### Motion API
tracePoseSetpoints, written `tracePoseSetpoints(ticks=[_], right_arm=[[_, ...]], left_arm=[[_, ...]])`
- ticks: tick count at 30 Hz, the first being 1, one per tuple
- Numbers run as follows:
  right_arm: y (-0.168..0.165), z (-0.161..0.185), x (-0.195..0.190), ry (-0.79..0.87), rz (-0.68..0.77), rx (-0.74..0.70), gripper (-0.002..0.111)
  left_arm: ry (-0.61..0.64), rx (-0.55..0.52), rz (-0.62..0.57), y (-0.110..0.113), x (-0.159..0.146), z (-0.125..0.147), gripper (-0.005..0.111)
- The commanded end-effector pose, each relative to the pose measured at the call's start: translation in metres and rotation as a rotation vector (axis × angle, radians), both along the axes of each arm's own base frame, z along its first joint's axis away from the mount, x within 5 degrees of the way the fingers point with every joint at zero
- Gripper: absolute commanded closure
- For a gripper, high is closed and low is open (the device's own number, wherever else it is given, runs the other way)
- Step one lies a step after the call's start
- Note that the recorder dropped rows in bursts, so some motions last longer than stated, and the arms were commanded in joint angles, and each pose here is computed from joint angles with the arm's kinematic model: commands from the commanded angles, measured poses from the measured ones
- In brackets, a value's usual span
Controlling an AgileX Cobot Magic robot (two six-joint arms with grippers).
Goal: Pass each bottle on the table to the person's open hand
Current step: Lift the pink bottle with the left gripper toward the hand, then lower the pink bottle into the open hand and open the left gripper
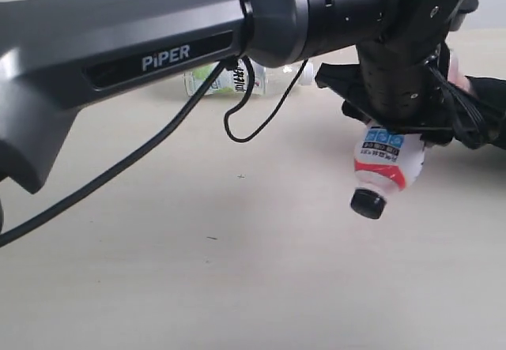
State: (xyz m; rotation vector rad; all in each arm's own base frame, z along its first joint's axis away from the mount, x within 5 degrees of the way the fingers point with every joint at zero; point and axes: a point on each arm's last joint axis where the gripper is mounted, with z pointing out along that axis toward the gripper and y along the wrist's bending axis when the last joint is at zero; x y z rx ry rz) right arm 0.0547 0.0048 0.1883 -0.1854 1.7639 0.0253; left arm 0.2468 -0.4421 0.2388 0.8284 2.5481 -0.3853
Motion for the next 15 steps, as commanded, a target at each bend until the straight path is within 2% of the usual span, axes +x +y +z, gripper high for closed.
tracePoseSetpoints(ticks=[1,7,11,15], right_arm=[[0.000,-0.001,0.000,-0.008,-0.001,-0.003,0.108],[0.000,-0.001,0.000,-0.008,-0.001,-0.003,0.108],[0.000,-0.001,0.000,-0.008,-0.001,-0.003,0.108],[0.000,-0.001,0.000,-0.008,-0.001,-0.003,0.108]], left_arm=[[-0.026,-0.178,0.070,-0.008,0.004,0.016,0.107],[0.037,-0.363,0.160,-0.011,0.016,0.023,0.107],[0.128,-0.479,0.248,-0.004,0.035,0.028,0.107],[0.236,-0.547,0.312,0.007,0.054,0.026,0.107]])
